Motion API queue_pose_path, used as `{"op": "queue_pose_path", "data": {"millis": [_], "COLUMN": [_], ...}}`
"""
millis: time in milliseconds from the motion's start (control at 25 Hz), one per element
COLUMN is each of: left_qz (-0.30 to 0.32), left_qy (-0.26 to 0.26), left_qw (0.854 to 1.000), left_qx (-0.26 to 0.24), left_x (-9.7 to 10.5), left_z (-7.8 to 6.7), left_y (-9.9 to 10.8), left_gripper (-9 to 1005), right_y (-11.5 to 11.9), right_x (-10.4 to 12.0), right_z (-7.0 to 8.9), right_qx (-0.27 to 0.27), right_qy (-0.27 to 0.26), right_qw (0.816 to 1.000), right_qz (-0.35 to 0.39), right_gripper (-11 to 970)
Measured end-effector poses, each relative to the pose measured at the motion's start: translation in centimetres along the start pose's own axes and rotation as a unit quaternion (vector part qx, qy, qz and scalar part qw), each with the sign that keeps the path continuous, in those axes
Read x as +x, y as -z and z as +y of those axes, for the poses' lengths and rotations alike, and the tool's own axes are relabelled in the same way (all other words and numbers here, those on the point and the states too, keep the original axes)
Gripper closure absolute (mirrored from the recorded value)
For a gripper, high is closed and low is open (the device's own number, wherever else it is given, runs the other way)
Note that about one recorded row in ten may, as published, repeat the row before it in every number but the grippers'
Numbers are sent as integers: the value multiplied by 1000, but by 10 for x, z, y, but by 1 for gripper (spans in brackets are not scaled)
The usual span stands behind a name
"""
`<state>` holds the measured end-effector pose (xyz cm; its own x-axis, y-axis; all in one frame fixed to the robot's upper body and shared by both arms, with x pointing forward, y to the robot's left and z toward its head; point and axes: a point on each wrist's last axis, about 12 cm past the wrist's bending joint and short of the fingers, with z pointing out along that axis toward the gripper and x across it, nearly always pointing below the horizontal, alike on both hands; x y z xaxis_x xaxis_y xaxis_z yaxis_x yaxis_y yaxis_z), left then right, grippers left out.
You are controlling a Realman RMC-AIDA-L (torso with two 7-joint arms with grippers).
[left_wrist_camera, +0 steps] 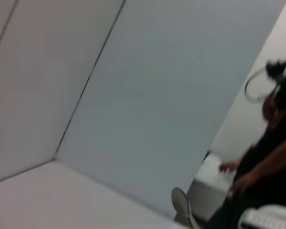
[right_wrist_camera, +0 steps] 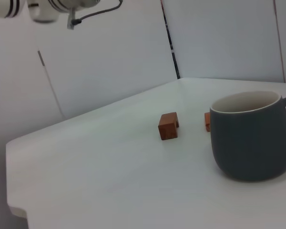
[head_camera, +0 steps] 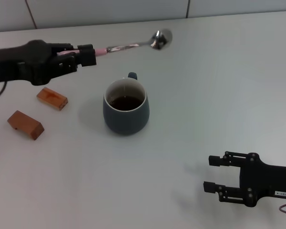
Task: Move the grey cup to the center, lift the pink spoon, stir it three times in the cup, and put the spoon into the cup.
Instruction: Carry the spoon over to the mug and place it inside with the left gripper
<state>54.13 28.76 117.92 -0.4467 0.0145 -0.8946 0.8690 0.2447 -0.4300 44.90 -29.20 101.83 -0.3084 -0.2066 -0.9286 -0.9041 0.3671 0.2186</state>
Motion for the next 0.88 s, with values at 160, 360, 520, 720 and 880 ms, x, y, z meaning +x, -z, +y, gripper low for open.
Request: {"op": "queue_pose_path", "data": {"millis": [160,360,520,720,880], "left_qz": [77,163,222,295,348], "left_qy": [-82,-174,-218,-256,-275], "left_qw": [993,967,943,911,885], "left_qx": [-41,-89,-116,-134,-140], "left_x": [-29,-55,-66,-70,-69], "left_z": [-12,-29,-38,-45,-45], "left_y": [-5,-20,-30,-47,-65], "left_gripper": [860,858,856,854,853], "right_y": [-3,-6,-8,-8,-8], "right_x": [-1,-2,-3,-3,-3], "right_z": [-1,-3,-4,-4,-4], "right_qx": [0,-1,-1,-2,-2], "right_qy": [0,1,-2,-4,-5], "right_qw": [1000,1000,1000,1000,1000], "right_qz": [1,1,2,2,2], "right_gripper": [253,252,252,252,252]}}
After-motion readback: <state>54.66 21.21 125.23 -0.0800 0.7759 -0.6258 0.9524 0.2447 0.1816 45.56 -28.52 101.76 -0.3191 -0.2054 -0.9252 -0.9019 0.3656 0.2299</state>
